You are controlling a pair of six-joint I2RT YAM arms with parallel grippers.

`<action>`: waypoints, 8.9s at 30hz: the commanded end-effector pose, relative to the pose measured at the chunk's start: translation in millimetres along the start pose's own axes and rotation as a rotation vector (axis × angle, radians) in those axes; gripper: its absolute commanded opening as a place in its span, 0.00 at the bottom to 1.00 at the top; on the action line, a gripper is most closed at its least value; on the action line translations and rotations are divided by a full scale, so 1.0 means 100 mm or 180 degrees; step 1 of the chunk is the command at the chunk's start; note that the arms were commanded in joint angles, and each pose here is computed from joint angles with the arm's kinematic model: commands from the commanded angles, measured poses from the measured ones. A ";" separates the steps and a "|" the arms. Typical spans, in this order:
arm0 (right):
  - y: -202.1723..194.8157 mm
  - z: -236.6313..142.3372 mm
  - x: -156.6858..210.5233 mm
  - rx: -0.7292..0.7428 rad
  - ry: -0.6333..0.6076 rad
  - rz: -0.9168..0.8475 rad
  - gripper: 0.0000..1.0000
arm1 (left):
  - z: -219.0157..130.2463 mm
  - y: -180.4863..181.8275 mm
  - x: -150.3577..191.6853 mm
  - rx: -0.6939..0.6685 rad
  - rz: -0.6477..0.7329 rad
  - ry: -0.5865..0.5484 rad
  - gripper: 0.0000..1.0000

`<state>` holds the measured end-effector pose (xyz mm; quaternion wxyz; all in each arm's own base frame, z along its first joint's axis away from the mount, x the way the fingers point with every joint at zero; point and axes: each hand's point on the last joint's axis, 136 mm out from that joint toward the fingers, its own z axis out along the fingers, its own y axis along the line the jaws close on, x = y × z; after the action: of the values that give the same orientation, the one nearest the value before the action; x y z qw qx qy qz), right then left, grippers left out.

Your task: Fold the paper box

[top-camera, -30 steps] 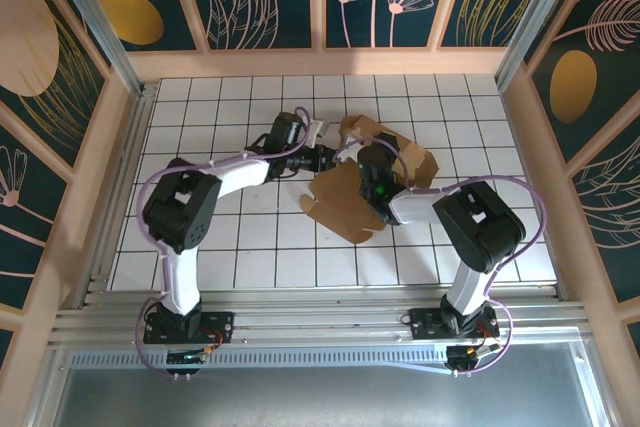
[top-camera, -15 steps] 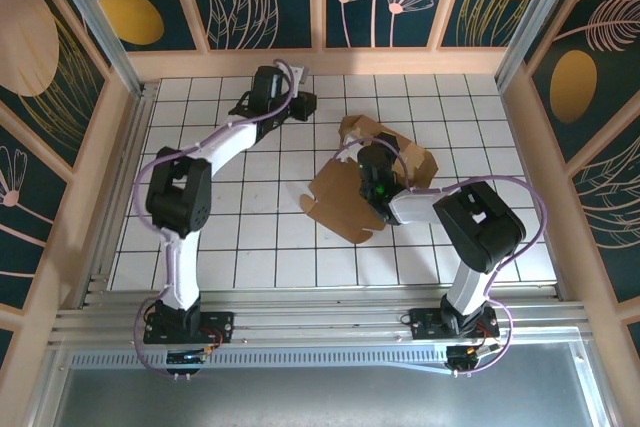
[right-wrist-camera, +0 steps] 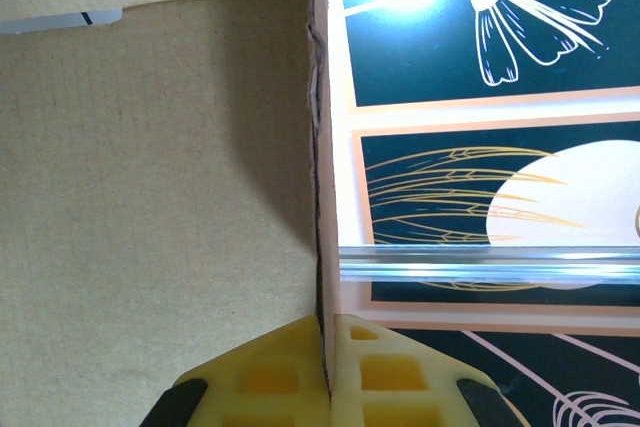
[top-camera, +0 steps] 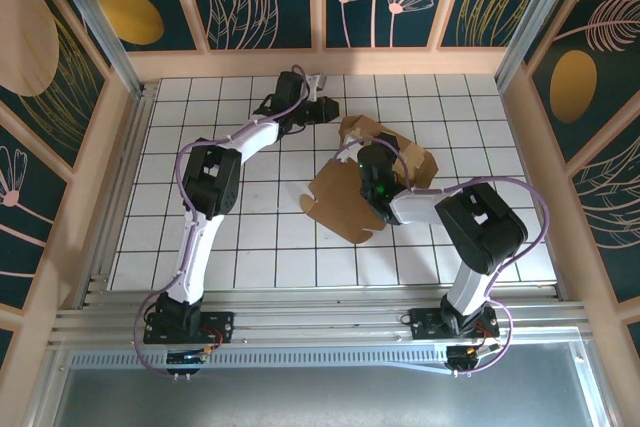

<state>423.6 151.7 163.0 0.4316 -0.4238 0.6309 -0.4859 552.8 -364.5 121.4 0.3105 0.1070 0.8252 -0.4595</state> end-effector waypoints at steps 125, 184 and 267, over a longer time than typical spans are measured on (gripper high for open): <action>-0.28 -0.11 0.00 -0.4315 0.0668 0.4901 0.77 | 0.26 -0.56 0.59 0.0242 0.2459 0.0047 0.00; 0.33 0.24 -0.07 -0.4563 0.1245 0.5198 0.54 | 0.03 -0.80 0.56 0.0384 0.2919 -0.0084 0.43; 0.08 -0.52 0.09 -0.2407 -0.0538 0.2551 0.00 | -1.79 -0.92 -0.12 -0.1319 0.0194 -0.0367 0.59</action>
<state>340.1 134.0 130.8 0.3972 -0.2163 0.8919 -0.0016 451.0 -276.7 255.6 0.3810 0.0573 0.8798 -0.2784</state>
